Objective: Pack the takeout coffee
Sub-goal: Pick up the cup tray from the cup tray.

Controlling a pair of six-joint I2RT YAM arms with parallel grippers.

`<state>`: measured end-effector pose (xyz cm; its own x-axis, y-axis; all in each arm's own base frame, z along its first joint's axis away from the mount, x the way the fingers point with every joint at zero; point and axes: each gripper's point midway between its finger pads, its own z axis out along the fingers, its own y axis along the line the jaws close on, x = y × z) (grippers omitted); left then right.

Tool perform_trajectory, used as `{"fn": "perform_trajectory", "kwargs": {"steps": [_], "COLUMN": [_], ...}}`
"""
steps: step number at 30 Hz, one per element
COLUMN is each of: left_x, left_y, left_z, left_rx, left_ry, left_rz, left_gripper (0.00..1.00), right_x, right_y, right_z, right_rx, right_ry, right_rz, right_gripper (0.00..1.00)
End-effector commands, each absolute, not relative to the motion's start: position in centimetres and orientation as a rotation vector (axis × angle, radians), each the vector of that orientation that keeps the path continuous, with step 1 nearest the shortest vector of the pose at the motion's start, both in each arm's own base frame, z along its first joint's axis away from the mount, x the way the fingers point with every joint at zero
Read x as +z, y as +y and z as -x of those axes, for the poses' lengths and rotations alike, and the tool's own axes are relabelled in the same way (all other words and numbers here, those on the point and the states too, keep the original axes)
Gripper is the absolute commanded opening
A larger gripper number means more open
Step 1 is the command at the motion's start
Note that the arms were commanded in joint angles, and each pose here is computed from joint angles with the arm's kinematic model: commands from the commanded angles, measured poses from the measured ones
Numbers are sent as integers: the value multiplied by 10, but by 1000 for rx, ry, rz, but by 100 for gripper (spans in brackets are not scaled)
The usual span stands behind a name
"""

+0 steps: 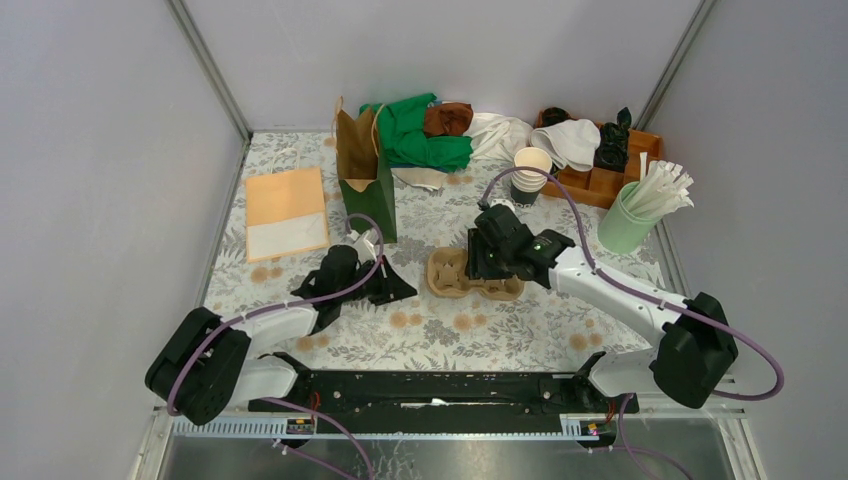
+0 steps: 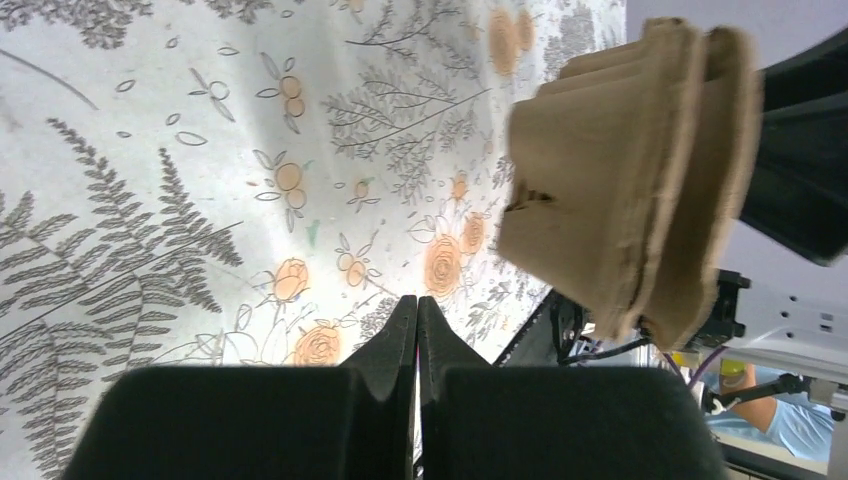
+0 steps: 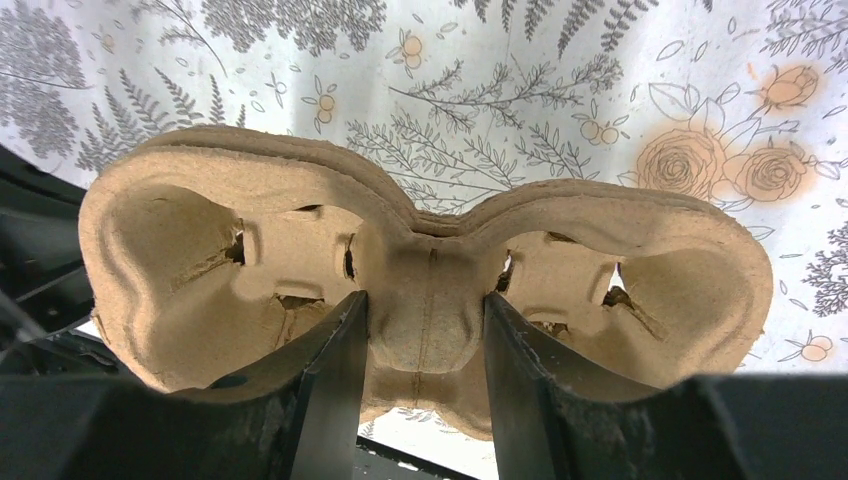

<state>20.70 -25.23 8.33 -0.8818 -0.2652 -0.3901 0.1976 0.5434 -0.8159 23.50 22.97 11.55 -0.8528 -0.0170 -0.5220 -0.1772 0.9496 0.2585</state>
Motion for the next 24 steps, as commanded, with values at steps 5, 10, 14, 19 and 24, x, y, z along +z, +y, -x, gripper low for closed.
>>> {"fn": "perform_trajectory", "kwargs": {"steps": [5, 10, 14, 19, 24], "left_x": [101, 147, 168, 174, 174], "left_y": [-257, -264, -265, -271, -274], "left_z": [-222, -213, -206, -205, -204], "left_rx": [-1306, -1501, -1592, -1631, -1668], "left_ry": [2221, 2007, 1903, 1903, 1905], "left_rz": [24, 6, -11, -36, -41], "left_gripper": [8, 35, 37, 30, 28], "right_x": [148, 143, 141, 142, 141], "right_y": [228, 232, 235, 238, 240], "right_z": [-248, -247, -246, -246, -245], "right_rx": [443, 481, 512, 542, 556], "right_ry": [2487, 2498, 2506, 2506, 2509], "right_rz": [138, 139, 136, 134, 138], "right_gripper": [46, 46, 45, 45, 45]}}
